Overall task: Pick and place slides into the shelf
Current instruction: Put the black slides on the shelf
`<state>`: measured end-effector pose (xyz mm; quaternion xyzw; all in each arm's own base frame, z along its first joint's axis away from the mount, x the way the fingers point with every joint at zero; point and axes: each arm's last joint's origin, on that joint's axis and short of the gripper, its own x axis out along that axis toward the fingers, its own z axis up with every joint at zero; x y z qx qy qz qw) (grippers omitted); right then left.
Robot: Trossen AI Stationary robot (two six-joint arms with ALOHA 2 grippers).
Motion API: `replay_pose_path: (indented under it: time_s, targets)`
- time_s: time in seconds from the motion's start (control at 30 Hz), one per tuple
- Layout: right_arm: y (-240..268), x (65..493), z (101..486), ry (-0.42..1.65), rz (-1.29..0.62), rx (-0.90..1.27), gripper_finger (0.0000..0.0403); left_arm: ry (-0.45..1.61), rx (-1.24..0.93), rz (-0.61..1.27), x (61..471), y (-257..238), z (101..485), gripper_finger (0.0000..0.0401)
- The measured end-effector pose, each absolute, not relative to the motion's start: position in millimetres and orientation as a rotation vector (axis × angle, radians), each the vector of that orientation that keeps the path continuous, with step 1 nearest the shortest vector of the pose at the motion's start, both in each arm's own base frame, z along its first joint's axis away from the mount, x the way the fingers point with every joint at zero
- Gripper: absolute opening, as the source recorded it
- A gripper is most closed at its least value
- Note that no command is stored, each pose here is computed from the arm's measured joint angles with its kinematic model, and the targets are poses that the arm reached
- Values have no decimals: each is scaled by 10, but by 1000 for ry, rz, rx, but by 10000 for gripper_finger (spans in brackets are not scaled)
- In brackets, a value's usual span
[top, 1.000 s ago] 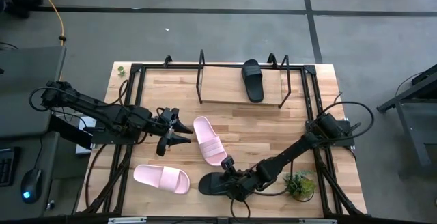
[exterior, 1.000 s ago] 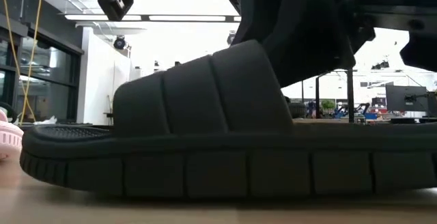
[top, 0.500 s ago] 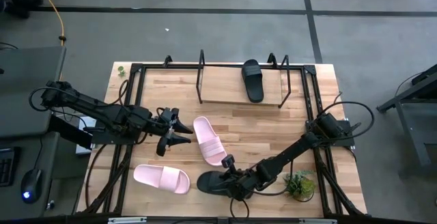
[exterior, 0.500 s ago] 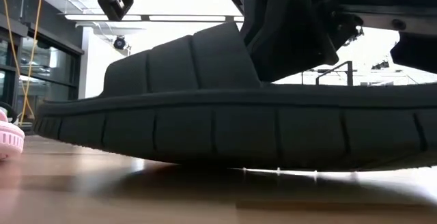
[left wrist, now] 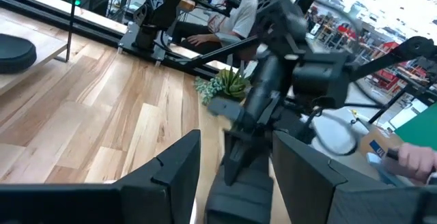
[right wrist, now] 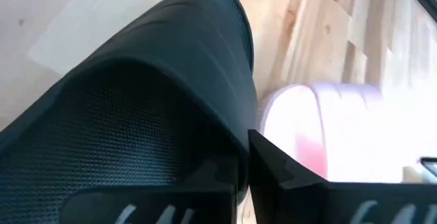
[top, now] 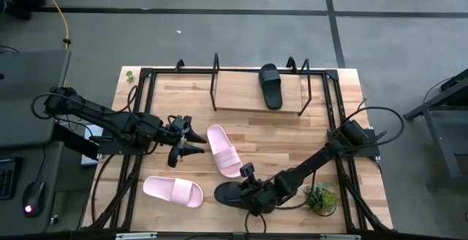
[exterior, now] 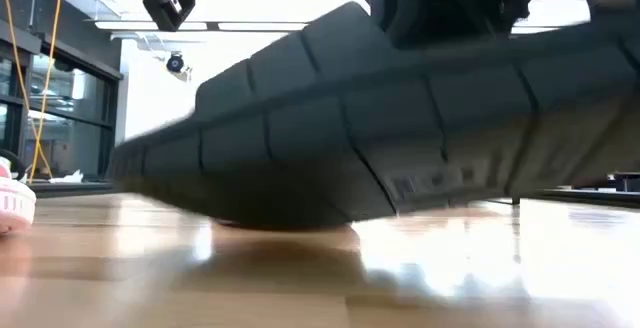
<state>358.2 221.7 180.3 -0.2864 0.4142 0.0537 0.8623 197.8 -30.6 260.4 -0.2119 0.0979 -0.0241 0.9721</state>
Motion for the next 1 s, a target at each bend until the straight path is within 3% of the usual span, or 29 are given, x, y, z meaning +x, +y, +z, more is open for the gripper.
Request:
replay_pose_path:
  time_s: [0.27,0.5,1.0]
  targets:
    - [2193,3589,2106,928,-41,-565,1,192,-426,-20,1978,-297,2603,168]
    - [2068,3529,2149,1008,-176,-609,1,188,-414,-8,1978,-294,2603,168]
    - [1311,3670,2327,1115,-377,-582,0,114,-198,100,1905,-242,2698,168]
